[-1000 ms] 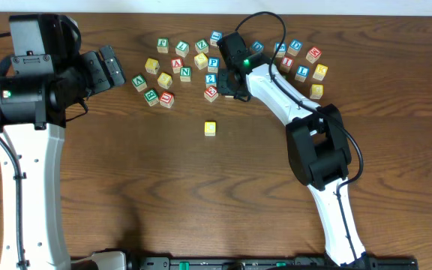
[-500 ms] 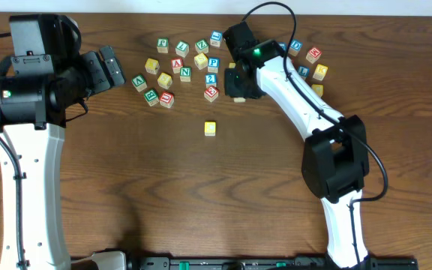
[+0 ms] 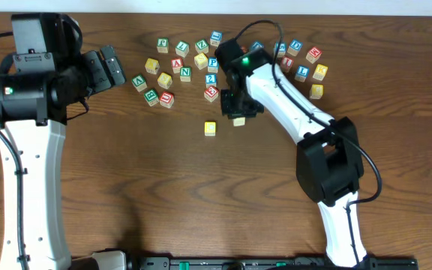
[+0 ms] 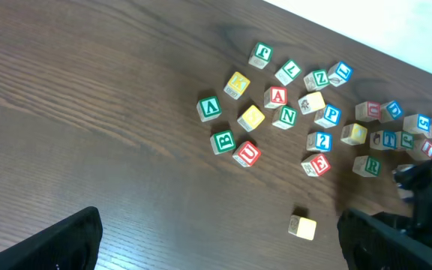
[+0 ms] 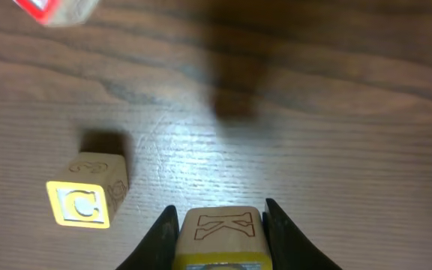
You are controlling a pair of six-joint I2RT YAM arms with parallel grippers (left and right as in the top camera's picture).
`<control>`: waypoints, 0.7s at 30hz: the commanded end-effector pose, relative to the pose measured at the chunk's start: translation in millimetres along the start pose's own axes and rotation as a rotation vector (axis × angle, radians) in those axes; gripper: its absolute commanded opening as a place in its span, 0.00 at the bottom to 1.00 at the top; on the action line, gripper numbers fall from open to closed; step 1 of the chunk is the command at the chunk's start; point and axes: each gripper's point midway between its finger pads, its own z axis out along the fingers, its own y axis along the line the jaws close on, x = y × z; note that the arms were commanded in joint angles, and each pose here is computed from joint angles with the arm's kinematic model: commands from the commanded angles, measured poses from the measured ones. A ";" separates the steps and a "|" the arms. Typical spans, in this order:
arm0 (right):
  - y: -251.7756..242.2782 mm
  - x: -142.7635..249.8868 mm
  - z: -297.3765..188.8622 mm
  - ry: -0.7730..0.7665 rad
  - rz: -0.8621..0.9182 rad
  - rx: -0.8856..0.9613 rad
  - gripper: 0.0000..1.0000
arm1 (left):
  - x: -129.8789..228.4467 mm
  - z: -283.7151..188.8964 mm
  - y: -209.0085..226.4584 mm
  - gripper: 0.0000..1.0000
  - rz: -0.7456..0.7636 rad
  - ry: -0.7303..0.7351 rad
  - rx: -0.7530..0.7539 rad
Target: Spell out CORL
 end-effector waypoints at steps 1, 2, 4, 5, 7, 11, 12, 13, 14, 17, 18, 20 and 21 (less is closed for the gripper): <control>5.7 8.4 14.8 0.022 -0.022 0.006 0.23 | 3.2 9.4 1.2 0.99 0.009 0.029 -0.001; 6.8 8.6 16.5 0.019 -0.020 0.006 0.23 | 3.5 10.8 1.4 0.99 0.008 0.033 -0.002; 8.9 8.9 20.9 0.014 -0.011 0.002 0.23 | 3.9 12.8 1.7 0.99 0.008 0.037 -0.003; 10.2 9.6 23.4 0.011 -0.013 0.001 0.23 | 3.9 12.8 1.7 0.99 0.008 0.037 -0.003; 12.6 12.3 28.4 0.011 0.001 0.001 0.23 | 3.9 12.8 1.7 0.99 0.008 0.037 -0.003; 19.3 14.5 36.6 0.000 0.003 -0.007 0.23 | 3.9 12.8 1.7 0.99 0.008 0.037 -0.003; 22.1 14.7 38.4 -0.007 -0.003 -0.011 0.23 | 3.9 12.8 1.7 0.99 0.008 0.037 -0.003; 23.1 14.7 38.8 -0.009 -0.005 -0.012 0.23 | 3.9 12.8 1.7 0.99 0.008 0.037 -0.003; 25.7 14.8 40.5 -0.016 -0.011 -0.014 0.24 | 3.9 12.8 1.7 0.99 0.008 0.037 -0.003; 27.8 15.5 46.0 -0.030 -0.015 -0.007 0.24 | 3.9 12.8 1.7 0.99 0.008 0.037 -0.003; 27.9 15.6 47.8 -0.036 -0.013 -0.002 0.24 | 3.9 12.8 1.7 0.99 0.008 0.037 -0.003; 27.2 14.0 47.9 -0.044 -0.001 0.002 0.24 | 3.8 12.8 1.8 0.99 0.008 0.037 -0.003; 27.0 13.9 47.9 -0.044 0.002 0.003 0.23 | 3.8 12.8 1.7 0.99 0.008 0.037 -0.003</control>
